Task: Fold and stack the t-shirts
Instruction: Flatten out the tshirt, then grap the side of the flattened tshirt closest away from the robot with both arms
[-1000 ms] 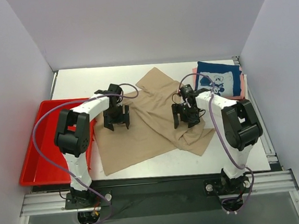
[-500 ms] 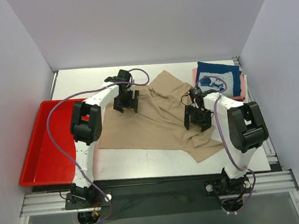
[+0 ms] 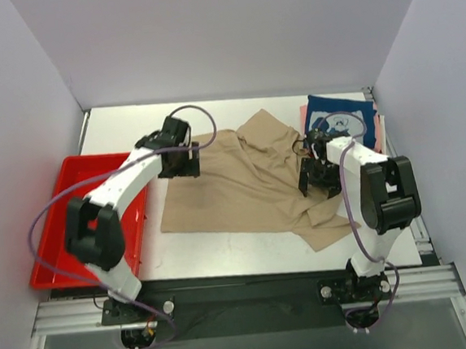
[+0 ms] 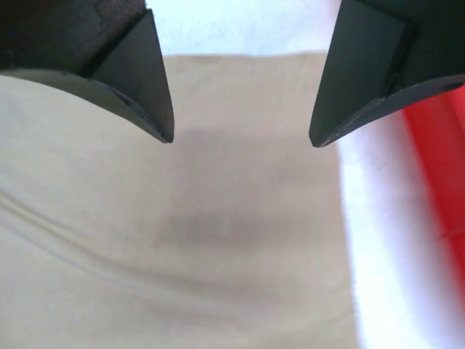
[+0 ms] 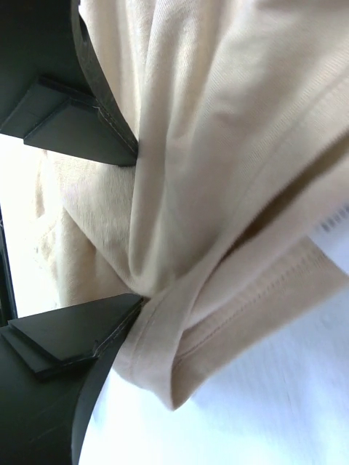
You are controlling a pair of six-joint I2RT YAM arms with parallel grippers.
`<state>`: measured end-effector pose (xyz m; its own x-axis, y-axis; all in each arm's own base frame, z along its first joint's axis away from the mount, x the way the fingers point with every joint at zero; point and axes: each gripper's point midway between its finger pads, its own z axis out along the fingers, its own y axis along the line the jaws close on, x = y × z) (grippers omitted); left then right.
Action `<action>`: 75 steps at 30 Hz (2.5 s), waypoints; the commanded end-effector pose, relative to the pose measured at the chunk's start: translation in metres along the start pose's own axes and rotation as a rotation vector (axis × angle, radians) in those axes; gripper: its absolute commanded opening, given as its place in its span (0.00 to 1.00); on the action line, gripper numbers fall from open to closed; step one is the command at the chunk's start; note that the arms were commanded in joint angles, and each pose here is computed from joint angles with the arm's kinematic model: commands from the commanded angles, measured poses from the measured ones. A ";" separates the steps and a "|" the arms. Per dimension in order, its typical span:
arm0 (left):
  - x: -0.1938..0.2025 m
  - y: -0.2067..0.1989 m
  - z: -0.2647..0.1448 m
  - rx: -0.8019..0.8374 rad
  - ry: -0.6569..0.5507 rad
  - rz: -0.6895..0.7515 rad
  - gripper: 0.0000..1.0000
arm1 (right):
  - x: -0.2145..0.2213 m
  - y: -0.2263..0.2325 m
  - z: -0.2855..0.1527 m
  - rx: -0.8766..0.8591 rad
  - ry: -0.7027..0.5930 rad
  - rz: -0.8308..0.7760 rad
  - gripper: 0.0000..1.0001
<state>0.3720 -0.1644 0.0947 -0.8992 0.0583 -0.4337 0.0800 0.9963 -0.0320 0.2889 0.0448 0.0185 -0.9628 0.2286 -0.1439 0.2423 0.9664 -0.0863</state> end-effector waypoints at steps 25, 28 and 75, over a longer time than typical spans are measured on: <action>0.136 0.092 0.004 -0.269 0.055 -0.255 0.43 | -0.008 -0.025 -0.009 0.027 0.014 0.089 0.73; 0.140 0.095 0.006 -0.268 0.058 -0.266 0.43 | -0.006 -0.026 -0.010 0.024 0.014 0.097 0.73; 0.139 0.074 0.009 -0.041 0.088 -0.395 0.00 | -0.006 -0.018 -0.021 -0.015 -0.006 0.105 0.72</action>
<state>0.2550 -0.0878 0.0159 -0.8931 -0.3169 -0.3194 -0.2844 0.9477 -0.1449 0.2936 0.0280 0.0242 -0.9362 0.3195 -0.1467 0.3305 0.9421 -0.0571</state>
